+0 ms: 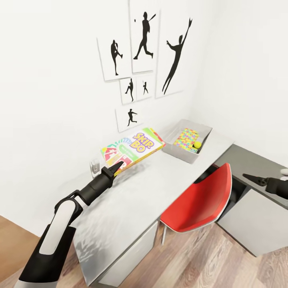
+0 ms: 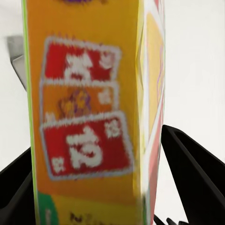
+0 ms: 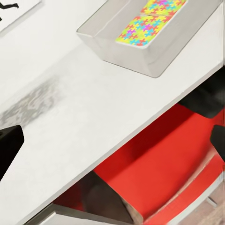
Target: Put all the toys in the child's room - the three board games (two on the bed and one on the table), the two jigsaw puzzles on the table, and the tennis ball on the table - inside the toy box on the table in the child's room.
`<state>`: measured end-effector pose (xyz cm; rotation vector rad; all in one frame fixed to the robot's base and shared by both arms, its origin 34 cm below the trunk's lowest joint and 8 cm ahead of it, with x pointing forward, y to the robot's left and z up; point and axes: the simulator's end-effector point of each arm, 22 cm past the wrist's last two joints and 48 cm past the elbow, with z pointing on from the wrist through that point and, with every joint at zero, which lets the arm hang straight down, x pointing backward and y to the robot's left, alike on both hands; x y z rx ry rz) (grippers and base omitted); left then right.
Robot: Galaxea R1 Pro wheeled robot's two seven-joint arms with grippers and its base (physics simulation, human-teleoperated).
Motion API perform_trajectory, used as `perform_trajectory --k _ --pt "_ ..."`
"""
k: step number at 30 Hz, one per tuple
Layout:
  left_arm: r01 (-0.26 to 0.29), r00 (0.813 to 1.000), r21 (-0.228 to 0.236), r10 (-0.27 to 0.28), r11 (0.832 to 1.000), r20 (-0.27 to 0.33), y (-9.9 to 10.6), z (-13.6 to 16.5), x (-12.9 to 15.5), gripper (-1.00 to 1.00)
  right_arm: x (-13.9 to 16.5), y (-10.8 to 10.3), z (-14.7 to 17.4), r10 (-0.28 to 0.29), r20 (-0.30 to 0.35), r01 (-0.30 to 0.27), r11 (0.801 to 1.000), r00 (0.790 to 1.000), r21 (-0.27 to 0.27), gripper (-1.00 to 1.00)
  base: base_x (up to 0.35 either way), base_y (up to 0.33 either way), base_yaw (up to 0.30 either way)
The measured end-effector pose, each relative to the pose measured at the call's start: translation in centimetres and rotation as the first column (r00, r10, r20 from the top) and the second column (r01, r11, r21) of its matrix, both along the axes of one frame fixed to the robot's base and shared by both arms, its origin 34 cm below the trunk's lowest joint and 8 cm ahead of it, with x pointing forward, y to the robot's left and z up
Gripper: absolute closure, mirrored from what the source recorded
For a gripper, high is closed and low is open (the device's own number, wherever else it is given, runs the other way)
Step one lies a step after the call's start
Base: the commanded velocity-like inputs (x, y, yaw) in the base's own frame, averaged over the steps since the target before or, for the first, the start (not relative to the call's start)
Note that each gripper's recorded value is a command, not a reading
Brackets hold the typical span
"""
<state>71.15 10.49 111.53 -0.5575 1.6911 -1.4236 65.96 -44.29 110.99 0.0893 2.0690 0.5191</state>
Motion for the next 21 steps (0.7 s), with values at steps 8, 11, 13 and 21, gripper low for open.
perform_trajectory --k 8,11,13,21 --pt "0.002 1.0 0.003 -0.002 1.0 0.011 0.2 0.6 -0.2 1.0 -0.1 0.0 0.7 0.001 0.012 -0.001 1.0 1.0 0.0 -1.0 0.0 0.0 -0.103" --pt "0.001 1.0 0.004 -0.001 1.0 0.01 0.2 0.6 -0.4 1.0 -0.2 0.0 0.9 0.001 0.017 -0.001 1.0 1.0 0.0 -1.0 0.0 0.0 -0.084" --pt "0.0 1.0 0.005 0.0 1.0 0.008 0.3 0.5 -0.6 1.0 -0.2 0.0 1.1 0.0 0.019 0.0 1.0 1.0 0.0 -1.0 0.0 0.0 -0.065" --pt "-0.001 1.0 0.006 0.001 1.0 0.016 0.4 1.0 -0.8 1.0 -0.4 0.0 1.8 0.001 0.032 -0.001 1.0 0.999 -0.001 -1.0 0.0 0.0 -0.074"
